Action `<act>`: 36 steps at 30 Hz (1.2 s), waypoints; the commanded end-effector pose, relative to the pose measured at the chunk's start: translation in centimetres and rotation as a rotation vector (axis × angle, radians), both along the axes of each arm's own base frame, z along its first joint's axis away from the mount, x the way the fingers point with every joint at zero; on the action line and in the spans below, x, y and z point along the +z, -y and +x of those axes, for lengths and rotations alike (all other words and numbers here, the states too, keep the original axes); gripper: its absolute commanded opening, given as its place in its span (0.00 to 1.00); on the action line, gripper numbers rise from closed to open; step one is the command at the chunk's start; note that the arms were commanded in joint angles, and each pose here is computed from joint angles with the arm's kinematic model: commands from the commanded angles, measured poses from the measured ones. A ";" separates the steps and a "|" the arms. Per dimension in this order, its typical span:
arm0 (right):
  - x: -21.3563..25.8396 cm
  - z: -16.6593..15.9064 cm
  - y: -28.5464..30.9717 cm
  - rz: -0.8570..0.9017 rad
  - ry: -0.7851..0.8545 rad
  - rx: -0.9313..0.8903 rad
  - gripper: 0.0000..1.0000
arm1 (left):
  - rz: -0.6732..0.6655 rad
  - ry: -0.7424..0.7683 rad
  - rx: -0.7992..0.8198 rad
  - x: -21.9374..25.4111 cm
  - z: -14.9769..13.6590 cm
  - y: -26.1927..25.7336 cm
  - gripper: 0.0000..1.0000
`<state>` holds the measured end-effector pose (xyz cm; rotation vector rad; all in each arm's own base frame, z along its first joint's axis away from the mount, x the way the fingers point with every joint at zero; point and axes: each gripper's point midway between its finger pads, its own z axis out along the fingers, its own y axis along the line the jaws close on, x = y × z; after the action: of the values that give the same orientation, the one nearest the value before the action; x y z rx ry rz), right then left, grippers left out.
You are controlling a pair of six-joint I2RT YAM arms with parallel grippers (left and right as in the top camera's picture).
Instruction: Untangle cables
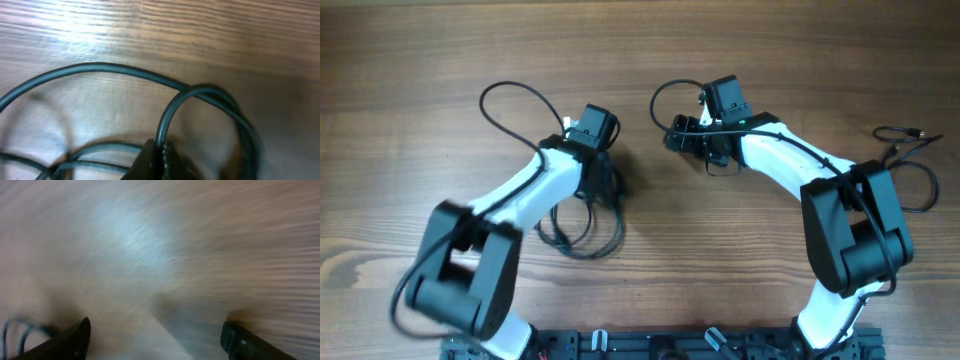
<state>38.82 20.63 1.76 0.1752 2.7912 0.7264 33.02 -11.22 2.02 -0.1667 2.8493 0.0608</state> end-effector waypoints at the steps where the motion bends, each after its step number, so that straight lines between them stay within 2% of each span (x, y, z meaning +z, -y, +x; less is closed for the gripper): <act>1: 0.9 -4.5 -4.4 0.259 -0.039 0.344 0.86 | -0.143 0.119 -0.161 6.7 -0.2 2.5 0.04; 5: 5.0 -7.1 -7.2 0.545 0.000 0.556 0.85 | -0.280 0.226 -0.286 12.2 -1.6 4.4 0.04; 6: 5.9 -7.6 -7.6 0.603 0.012 0.594 0.82 | -0.289 0.247 -0.289 13.0 -1.7 4.4 0.04; 8: 7.7 -8.3 -8.1 0.710 0.036 0.654 0.72 | -0.296 0.271 -0.291 14.0 -2.0 4.3 0.04; 10: 8.3 -8.5 -8.3 0.740 0.041 0.667 0.61 | -0.289 0.256 -0.295 13.9 -2.5 4.1 0.04; 11: 8.4 -8.6 -8.3 0.751 0.041 0.671 0.59 | -0.273 0.223 -0.308 13.2 -3.0 3.8 0.04; 15: 10.0 -9.0 -8.6 0.842 0.057 0.713 0.58 | -0.255 0.163 -0.306 12.2 -4.0 3.2 0.04; 17: 10.9 -9.3 -8.6 0.894 0.046 0.727 0.55 | -0.256 0.165 -0.286 12.2 -3.7 2.8 0.04; 21: 11.0 -9.7 -9.0 0.899 0.019 0.725 0.47 | -0.303 0.172 -0.258 12.5 -3.3 2.9 0.04; 27: 11.0 -11.0 -10.2 0.901 -0.001 0.765 0.43 | -0.335 0.190 -0.240 12.8 -2.9 3.4 0.04; 30: 11.1 -10.9 -10.4 0.904 -0.008 0.761 0.36 | -0.332 0.179 -0.239 12.4 -2.9 3.4 0.04; 36: 12.0 -8.4 -11.3 0.886 0.047 0.714 0.47 | -0.322 0.113 -0.235 10.4 -2.9 3.6 0.04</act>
<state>29.78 31.82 13.92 -0.7956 2.1719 2.0166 30.12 -14.47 13.23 0.1038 2.6937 -0.4194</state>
